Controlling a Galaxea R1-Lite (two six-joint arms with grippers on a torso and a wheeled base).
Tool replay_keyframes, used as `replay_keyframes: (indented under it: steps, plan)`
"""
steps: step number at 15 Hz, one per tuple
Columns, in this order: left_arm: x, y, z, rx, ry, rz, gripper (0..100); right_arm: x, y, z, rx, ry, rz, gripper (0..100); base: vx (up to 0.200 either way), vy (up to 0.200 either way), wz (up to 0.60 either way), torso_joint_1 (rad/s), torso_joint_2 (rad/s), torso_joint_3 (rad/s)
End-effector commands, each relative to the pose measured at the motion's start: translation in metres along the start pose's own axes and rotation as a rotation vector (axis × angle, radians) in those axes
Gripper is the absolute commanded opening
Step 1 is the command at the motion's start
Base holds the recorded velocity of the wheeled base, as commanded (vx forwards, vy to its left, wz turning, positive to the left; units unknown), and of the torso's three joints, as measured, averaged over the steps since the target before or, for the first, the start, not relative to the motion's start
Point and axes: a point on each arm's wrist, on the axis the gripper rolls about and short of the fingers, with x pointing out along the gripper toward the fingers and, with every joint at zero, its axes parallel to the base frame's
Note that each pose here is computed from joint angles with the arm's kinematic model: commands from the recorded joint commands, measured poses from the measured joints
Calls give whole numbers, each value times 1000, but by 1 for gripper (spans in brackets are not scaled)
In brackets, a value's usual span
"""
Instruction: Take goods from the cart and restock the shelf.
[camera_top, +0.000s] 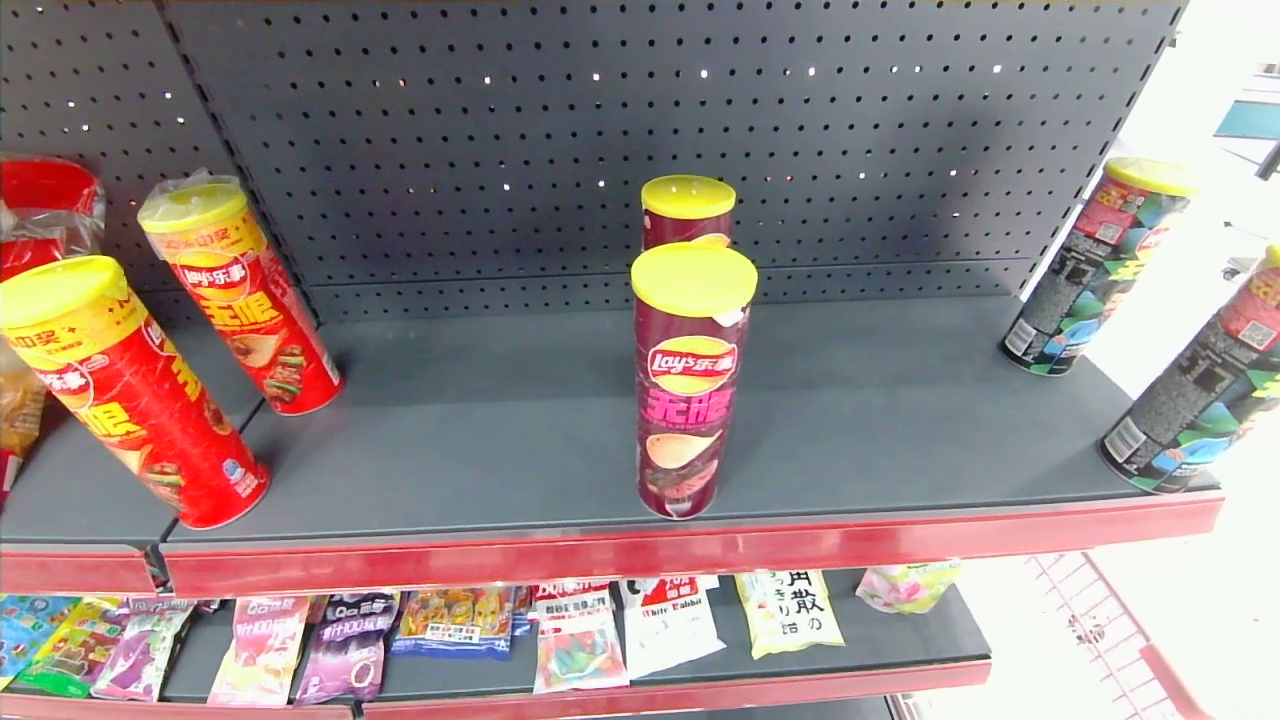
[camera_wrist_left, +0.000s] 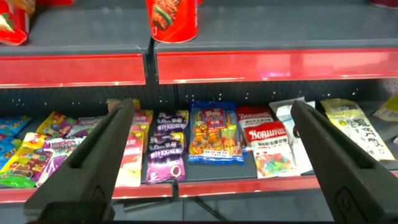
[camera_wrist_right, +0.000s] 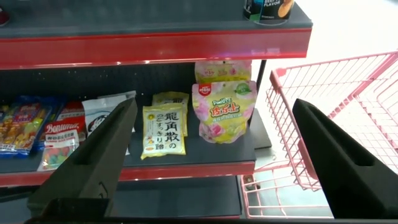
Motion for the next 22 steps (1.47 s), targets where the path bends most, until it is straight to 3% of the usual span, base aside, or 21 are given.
replay_keyframes:
  steps: [1, 6, 8, 11, 12, 13, 14, 15, 16, 17, 18, 21, 22]
  plan:
    - [0, 0, 0, -1, -1, 0, 100, 0, 0, 0, 0, 0, 1, 100, 0, 0, 0, 0, 0, 0]
    - [0, 0, 0, -1, 1, 0, 100, 0, 0, 0, 0, 0, 1, 100, 0, 0, 0, 0, 0, 0]
    - [2, 0, 1, 8, 25, -12, 100, 0, 0, 0, 0, 0, 1, 100, 0, 0, 0, 0, 0, 0]
    - [2, -1, 1, 17, 19, -67, 100, 0, 0, 0, 0, 0, 1, 100, 0, 0, 0, 0, 0, 0]
    - [0, -2, 21, 20, -27, -87, 100, 0, 0, 0, 0, 0, 1, 100, 0, 0, 0, 0, 0, 0]
    - [12, -2, 73, -9, -14, -99, 100, 0, 0, 0, 0, 0, 1, 100, 0, 0, 0, 0, 0, 0]
    - [35, -2, 139, -118, -55, -111, 100, 0, 0, 0, -2, 0, 1, 100, 0, 0, 0, 0, 0, 0]
    - [50, -3, 165, -130, -57, -124, 100, 0, 0, 0, 0, 0, 1, 100, 0, 0, 0, 0, 0, 0]
    - [61, -4, 175, -128, -41, -153, 100, 0, 0, 0, -2, 0, 1, 100, 0, 0, 0, 0, 0, 0]
    - [84, -10, 186, -96, 14, -312, 100, 0, 0, 0, 0, 0, 1, 100, 0, 0, 0, 0, 0, 0]
    - [101, -14, 187, -76, 65, -396, 100, 0, 0, 0, 0, 0, 1, 100, 0, 0, 0, 0, 0, 0]
    - [137, -22, 182, 3, 161, -488, 100, 0, 0, 0, 0, 0, 1, 100, 0, 0, 0, 0, 0, 0]
    - [156, -35, 176, 24, 224, -584, 100, 0, 0, 0, 0, 0, 1, 100, 0, 0, 0, 0, 0, 0]
